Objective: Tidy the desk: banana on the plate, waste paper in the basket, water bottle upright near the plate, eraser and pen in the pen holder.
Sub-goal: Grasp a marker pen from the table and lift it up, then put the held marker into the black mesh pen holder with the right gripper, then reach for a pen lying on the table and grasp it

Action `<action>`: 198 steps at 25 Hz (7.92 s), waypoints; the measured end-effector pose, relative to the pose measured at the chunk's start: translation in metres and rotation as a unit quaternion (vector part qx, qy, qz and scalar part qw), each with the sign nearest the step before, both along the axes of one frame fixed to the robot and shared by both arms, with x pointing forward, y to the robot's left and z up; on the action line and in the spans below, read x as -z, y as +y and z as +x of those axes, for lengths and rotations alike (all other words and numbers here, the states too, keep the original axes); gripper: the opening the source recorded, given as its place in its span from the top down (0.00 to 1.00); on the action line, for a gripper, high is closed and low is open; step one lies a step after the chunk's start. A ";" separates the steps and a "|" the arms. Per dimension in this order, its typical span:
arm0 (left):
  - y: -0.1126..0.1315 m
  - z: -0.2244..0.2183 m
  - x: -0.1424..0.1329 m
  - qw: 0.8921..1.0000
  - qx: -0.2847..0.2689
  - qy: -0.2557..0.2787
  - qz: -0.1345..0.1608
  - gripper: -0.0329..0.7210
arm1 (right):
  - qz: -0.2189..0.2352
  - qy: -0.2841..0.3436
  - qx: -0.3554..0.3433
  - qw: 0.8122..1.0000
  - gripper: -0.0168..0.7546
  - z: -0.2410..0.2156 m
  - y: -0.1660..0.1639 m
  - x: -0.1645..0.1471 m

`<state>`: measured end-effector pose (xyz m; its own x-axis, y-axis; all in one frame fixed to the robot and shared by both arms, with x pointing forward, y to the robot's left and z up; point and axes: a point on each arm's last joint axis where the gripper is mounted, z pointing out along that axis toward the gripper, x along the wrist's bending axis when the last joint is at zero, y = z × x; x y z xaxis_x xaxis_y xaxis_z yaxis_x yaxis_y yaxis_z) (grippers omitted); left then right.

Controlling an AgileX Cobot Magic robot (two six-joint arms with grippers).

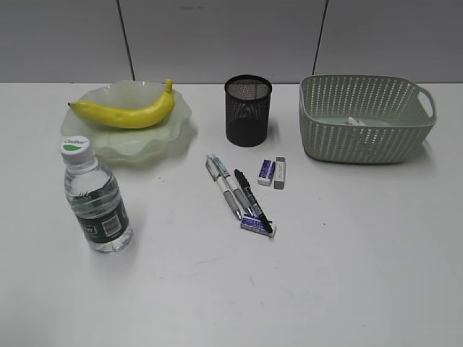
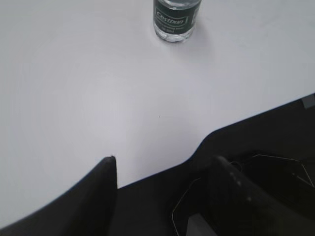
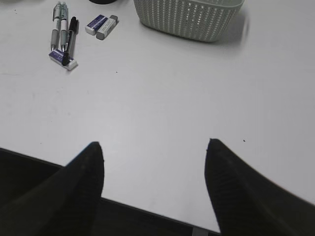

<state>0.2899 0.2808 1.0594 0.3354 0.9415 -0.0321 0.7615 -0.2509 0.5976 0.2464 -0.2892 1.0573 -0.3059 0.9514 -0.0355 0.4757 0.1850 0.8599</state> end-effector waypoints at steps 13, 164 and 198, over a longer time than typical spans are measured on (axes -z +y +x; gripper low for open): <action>0.012 -0.059 -0.008 0.982 -0.003 -0.182 -0.039 0.38 | 0.000 0.028 -0.001 1.000 0.32 0.014 0.003 -0.003; 0.021 -0.061 -0.004 0.965 -0.079 -0.238 -0.072 0.38 | 0.037 -0.007 -0.079 0.996 0.45 0.385 0.198 0.057; 0.020 -0.061 -0.004 0.965 -0.078 -0.237 -0.075 0.38 | -0.034 0.063 -0.110 0.991 0.45 0.009 0.001 -0.001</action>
